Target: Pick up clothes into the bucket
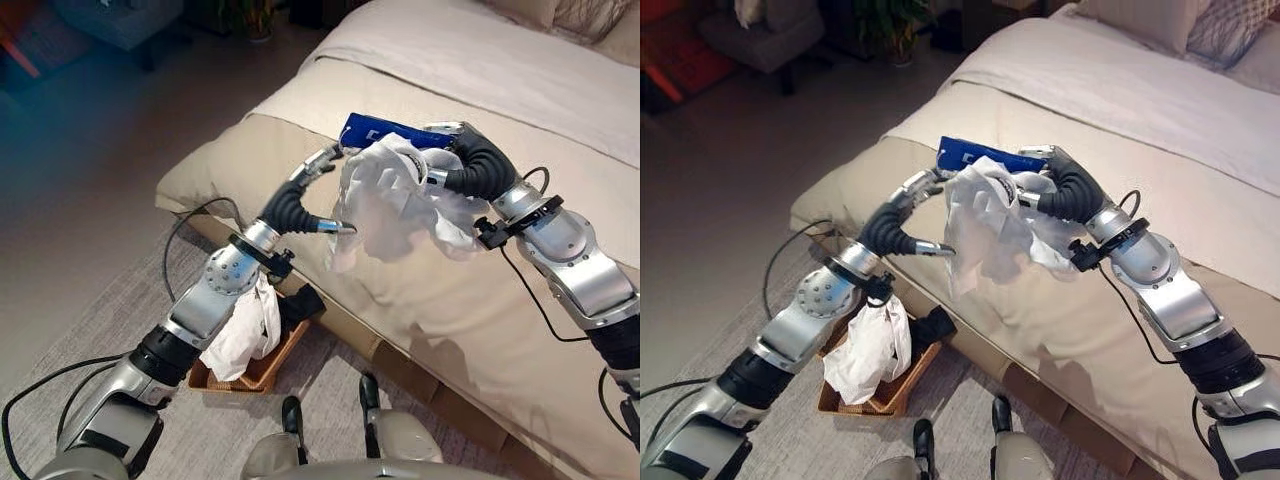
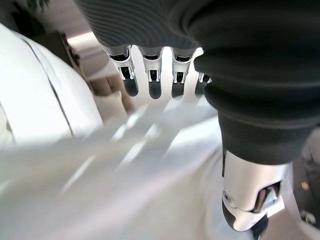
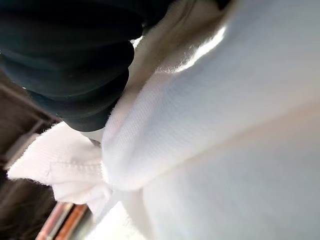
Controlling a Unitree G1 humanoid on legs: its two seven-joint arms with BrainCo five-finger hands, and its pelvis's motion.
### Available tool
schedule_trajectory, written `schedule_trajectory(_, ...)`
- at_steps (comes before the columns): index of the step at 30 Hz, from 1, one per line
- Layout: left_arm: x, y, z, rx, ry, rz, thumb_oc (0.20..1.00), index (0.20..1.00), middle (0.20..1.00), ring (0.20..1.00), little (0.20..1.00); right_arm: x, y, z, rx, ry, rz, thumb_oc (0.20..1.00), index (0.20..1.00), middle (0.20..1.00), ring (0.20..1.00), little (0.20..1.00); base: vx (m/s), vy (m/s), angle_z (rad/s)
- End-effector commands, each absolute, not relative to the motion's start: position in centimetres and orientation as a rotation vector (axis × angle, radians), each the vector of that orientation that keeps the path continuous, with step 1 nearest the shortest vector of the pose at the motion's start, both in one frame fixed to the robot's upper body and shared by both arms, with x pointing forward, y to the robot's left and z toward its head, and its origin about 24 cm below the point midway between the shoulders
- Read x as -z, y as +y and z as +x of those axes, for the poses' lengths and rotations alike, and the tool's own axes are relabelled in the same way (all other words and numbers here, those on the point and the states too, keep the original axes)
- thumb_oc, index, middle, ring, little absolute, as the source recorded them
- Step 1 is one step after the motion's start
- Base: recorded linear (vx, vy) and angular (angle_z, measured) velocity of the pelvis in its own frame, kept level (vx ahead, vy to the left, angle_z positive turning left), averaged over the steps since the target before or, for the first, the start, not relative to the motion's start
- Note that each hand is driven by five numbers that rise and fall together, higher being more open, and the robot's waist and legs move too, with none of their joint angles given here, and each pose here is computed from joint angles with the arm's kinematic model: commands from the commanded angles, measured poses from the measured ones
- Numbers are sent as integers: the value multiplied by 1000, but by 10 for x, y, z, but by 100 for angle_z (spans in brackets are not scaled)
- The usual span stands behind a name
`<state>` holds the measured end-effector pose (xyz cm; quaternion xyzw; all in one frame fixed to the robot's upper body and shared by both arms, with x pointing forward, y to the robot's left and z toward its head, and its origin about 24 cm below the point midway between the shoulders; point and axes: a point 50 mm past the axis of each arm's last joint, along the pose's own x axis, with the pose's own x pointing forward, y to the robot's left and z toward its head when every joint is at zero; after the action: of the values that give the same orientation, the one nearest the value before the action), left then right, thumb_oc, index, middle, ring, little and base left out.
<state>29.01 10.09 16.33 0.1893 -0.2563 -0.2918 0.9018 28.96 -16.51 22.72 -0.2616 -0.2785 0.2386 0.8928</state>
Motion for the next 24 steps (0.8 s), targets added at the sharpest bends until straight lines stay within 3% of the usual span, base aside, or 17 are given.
schedule_trajectory(1, -157, 95, 295, 625, -519, 426, 1000, 1000, 1000, 1000, 1000, -242, -143, 269, -598, -720, -425, 200, 200, 200, 200, 200, 0, 0, 0)
schedule_trajectory(22, -131, 54, 293, 810, -267, -38, 1000, 1000, 1000, 1000, 1000, -232, -107, 254, -787, -724, -227, 200, 200, 200, 200, 200, 22, 6, 1)
schedule_trajectory(23, -130, 53, 291, 835, -242, -85, 545, 545, 545, 545, 545, -233, -106, 254, -791, -724, -226, 200, 200, 200, 200, 200, 11, 11, 3)
schedule_trajectory(24, -127, 52, 290, 854, -212, -134, 426, 426, 426, 426, 426, -233, -104, 254, -802, -720, -227, 200, 200, 200, 200, 200, 0, 0, 0)
